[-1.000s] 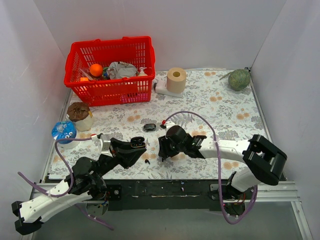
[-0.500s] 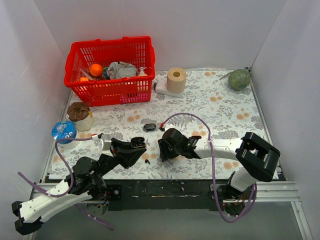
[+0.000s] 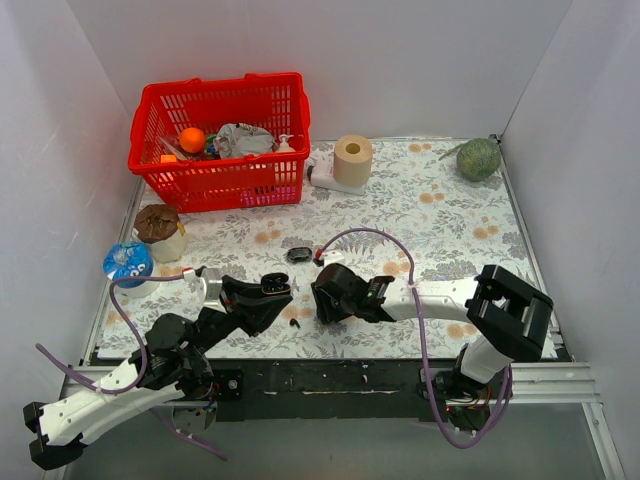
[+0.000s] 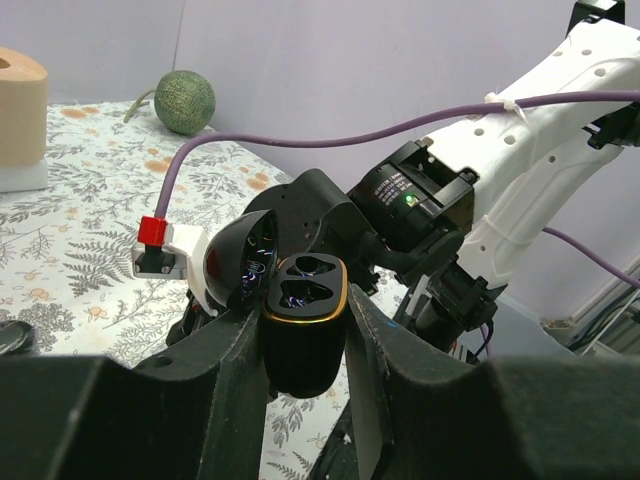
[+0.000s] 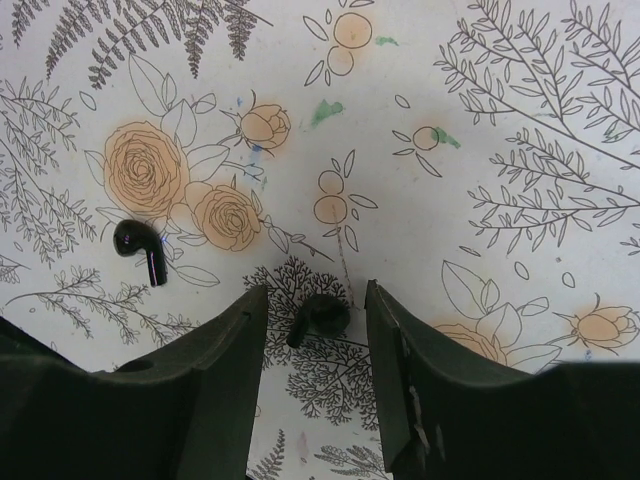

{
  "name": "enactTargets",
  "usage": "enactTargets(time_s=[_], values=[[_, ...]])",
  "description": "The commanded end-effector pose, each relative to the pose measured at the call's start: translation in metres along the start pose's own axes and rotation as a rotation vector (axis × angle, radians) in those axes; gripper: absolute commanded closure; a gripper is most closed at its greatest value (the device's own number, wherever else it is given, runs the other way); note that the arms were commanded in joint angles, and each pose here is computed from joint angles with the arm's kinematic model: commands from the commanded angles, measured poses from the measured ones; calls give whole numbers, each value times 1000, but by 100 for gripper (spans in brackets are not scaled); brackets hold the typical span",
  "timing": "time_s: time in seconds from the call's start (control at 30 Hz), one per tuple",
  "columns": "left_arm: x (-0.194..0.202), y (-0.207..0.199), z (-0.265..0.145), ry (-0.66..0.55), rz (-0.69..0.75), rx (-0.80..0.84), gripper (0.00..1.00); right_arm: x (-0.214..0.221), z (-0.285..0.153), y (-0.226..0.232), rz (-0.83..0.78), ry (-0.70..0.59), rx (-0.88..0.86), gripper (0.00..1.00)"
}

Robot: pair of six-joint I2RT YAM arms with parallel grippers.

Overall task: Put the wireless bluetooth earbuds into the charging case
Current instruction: Pick up the earbud from the center of the board.

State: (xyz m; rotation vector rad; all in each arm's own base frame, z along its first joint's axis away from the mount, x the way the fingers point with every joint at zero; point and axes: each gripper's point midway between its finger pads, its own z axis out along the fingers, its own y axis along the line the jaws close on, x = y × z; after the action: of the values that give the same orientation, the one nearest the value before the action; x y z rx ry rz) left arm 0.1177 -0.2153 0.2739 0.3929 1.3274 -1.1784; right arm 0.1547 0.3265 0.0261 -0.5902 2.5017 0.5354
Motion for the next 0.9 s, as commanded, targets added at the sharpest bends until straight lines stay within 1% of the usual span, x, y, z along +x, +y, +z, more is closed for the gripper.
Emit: enactTargets(time_s=[0.0,0.1,0.37,0.63,0.87], values=[[-10,6,0,-35,-4,-42,100,29,8,-20,65,79,147,49],[-14,11,-1,-54,-5,-69,100,36,11,-26,129,88,205,49],[-22,15,-4,-91,2,-96,100,48,7,-46,165,110,321,49],[-21,14,-4,-88,-3,-89,100,68,-4,-52,106,138,380,49],[-17,14,-2,-75,-7,-91,100,73,-9,-57,63,139,421,49]])
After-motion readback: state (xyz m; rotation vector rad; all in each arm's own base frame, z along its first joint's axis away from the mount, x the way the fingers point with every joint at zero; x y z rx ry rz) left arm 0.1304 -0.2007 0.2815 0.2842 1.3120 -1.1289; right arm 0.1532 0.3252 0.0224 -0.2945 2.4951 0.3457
